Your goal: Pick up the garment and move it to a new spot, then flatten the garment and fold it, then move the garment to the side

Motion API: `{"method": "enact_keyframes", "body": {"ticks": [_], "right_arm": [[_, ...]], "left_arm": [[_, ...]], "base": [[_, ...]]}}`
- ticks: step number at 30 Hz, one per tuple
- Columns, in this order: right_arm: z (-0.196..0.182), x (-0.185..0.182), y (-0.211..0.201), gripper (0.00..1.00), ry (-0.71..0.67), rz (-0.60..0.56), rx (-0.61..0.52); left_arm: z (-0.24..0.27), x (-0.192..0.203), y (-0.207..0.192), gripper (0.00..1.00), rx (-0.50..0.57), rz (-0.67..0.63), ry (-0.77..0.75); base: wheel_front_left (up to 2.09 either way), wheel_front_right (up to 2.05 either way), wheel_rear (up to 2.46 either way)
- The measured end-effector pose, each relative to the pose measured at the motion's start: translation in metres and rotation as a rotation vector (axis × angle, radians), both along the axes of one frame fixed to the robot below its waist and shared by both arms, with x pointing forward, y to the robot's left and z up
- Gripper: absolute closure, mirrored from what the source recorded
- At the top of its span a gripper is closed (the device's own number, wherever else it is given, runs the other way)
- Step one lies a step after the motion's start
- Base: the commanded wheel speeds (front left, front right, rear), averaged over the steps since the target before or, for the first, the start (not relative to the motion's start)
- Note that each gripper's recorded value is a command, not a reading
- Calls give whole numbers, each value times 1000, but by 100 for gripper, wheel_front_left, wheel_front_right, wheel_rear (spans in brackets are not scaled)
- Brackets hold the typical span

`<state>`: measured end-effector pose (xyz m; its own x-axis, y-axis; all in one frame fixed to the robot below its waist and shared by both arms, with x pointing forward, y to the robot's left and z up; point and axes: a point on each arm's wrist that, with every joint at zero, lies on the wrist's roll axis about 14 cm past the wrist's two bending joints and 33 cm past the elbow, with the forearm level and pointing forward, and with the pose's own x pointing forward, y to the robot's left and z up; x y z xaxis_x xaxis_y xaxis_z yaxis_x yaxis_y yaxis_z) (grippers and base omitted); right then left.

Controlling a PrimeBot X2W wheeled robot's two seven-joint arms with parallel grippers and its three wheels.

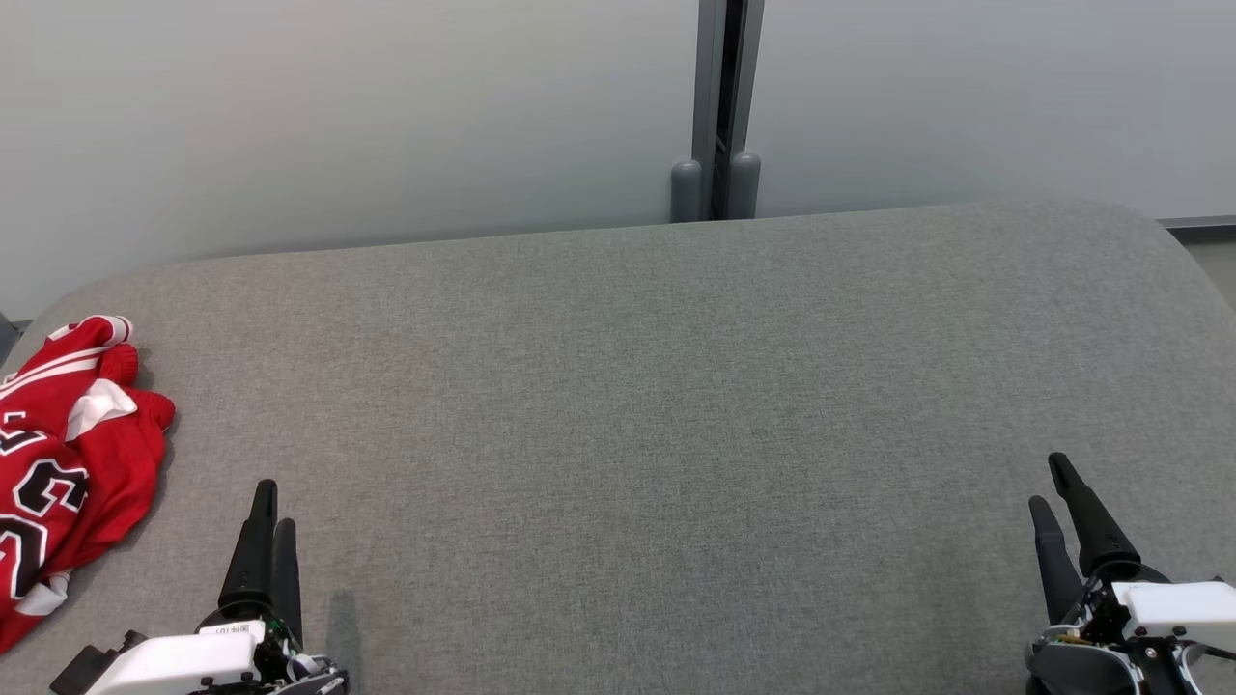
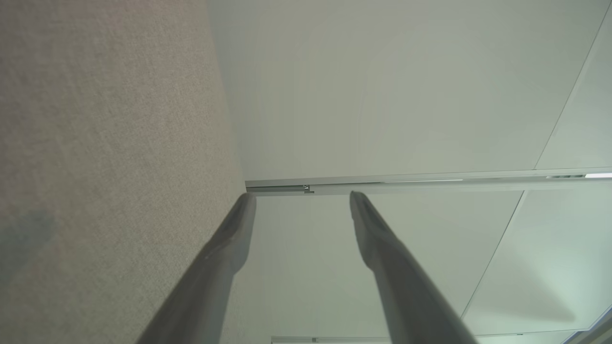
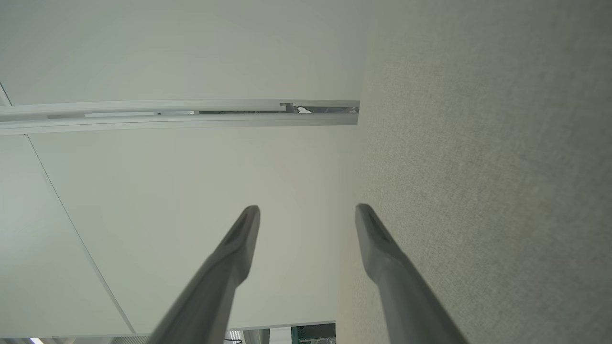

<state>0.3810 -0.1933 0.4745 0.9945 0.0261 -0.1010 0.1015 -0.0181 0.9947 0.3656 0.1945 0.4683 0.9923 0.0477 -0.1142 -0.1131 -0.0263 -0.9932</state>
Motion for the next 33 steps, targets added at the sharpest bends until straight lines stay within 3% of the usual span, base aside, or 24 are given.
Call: {"method": "enact_keyframes", "body": {"ticks": [13, 25, 33], "right_arm": [[9, 1, -5, 0, -25, -39, -90], [34, 4, -12, 0, -91, -63, -326], [54, 7, -8, 0, -150, -54, -558]], "left_arm": [[8, 2, 2, 0, 37, 26, -21], [24, 5, 17, 0, 187, 70, -62], [49, 11, 27, 0, 295, 111, -98]], "base": [[0, 0, 0], [0, 0, 0], [0, 0, 0]]}}
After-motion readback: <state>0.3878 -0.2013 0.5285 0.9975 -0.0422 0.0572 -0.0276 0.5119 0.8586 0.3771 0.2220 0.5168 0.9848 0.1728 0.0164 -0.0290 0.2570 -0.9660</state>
